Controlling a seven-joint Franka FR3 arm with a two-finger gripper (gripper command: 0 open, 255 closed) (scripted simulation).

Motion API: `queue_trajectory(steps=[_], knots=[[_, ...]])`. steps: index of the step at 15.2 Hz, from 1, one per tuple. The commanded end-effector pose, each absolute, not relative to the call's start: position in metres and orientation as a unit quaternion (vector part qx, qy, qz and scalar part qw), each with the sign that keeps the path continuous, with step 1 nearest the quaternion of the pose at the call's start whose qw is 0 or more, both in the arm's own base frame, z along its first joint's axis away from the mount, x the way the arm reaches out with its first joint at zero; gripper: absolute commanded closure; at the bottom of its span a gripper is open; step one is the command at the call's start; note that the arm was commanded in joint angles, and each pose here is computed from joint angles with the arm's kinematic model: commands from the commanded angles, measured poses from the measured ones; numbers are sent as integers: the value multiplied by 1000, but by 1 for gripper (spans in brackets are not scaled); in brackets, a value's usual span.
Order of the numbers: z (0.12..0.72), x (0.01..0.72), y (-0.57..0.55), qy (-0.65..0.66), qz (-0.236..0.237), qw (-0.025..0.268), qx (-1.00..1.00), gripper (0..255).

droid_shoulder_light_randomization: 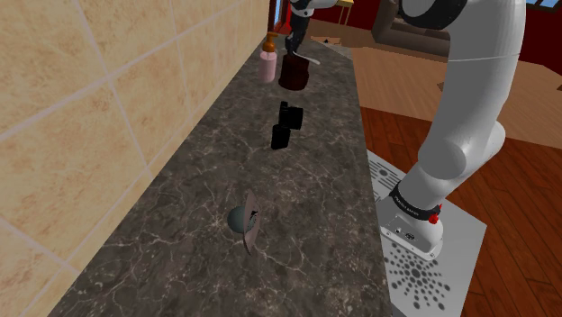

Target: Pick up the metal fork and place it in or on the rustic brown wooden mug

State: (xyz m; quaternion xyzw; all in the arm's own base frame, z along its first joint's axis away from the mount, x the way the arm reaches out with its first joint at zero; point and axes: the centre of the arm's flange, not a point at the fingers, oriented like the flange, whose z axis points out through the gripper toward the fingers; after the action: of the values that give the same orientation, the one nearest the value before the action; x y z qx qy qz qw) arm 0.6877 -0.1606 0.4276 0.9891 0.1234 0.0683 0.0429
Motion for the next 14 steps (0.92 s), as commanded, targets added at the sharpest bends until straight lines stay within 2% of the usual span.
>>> queue_trajectory(steps=[1, 2, 7, 11, 14], knots=[[422, 687, -160, 123, 64, 41, 989, 255], [422, 687, -161, 123, 64, 41, 989, 0], [422, 687, -160, 123, 64, 41, 989, 0], [471, 681, -157, 123, 64, 41, 989, 0], [471, 681, -157, 123, 64, 41, 989, 0]])
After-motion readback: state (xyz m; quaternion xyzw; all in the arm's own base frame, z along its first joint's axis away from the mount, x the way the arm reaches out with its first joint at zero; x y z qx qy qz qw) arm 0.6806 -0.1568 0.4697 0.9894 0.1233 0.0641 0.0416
